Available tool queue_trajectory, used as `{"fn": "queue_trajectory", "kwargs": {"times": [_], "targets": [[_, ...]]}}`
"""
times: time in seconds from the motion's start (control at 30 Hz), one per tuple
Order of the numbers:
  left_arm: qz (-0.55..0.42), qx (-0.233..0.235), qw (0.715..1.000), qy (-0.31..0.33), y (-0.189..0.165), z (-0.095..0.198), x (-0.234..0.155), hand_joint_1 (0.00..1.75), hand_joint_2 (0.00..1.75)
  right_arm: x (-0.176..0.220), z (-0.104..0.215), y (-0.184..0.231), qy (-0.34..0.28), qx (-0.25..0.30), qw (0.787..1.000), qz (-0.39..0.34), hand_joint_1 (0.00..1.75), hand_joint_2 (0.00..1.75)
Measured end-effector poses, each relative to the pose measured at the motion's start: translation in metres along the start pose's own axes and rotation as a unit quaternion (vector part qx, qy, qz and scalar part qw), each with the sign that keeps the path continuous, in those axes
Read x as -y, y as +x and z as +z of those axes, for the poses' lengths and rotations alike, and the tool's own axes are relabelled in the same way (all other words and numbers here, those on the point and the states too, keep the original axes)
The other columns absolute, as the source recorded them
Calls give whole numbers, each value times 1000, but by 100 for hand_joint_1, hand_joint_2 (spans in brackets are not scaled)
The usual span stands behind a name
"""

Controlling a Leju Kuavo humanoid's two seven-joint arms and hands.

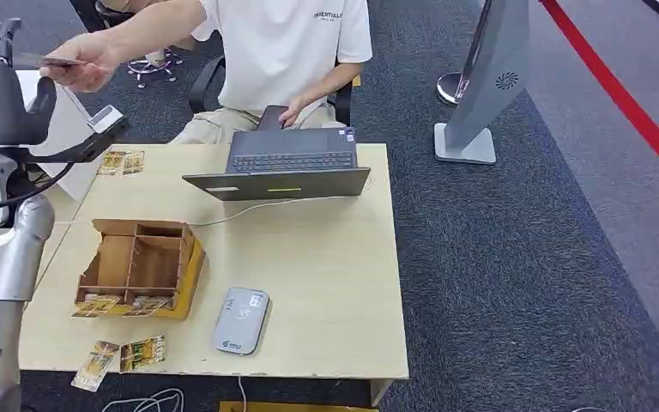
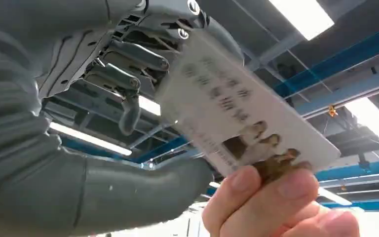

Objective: Pass the card to the sensor for recognition and then transmit it.

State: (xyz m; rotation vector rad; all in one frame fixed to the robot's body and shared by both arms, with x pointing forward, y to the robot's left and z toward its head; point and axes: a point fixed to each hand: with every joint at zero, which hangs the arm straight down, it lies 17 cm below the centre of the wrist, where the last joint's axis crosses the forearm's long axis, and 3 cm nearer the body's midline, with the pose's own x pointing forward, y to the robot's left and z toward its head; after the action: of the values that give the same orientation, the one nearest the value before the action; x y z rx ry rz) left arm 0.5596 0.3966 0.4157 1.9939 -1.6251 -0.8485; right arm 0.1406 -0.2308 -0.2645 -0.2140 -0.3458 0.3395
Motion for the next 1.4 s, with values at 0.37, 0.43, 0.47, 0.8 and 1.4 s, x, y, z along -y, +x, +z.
{"fn": "queue_trajectory", "kwargs": {"times": [0.37, 0.43, 0.47, 0.8, 1.4], "targets": [[37, -1, 999, -5, 17, 21, 3, 0, 175, 1, 0, -2, -4, -4, 1000, -7, 0, 175], [58, 3, 998, -2, 24, 29, -1, 0, 175, 1, 0, -3, -5, -6, 1000, -13, 0, 175], [66, 7, 998, -1, 29, 37, -3, 0, 175, 1, 0, -4, -6, -7, 1000, -15, 0, 175], [106, 95, 990, 10, 105, 194, -63, 0, 175, -2, 4, -31, -14, -27, 999, -44, 0, 175], [208, 124, 955, -169, 154, 373, -47, 0, 175, -2, 5, -38, -17, -31, 998, -52, 0, 175]]}}
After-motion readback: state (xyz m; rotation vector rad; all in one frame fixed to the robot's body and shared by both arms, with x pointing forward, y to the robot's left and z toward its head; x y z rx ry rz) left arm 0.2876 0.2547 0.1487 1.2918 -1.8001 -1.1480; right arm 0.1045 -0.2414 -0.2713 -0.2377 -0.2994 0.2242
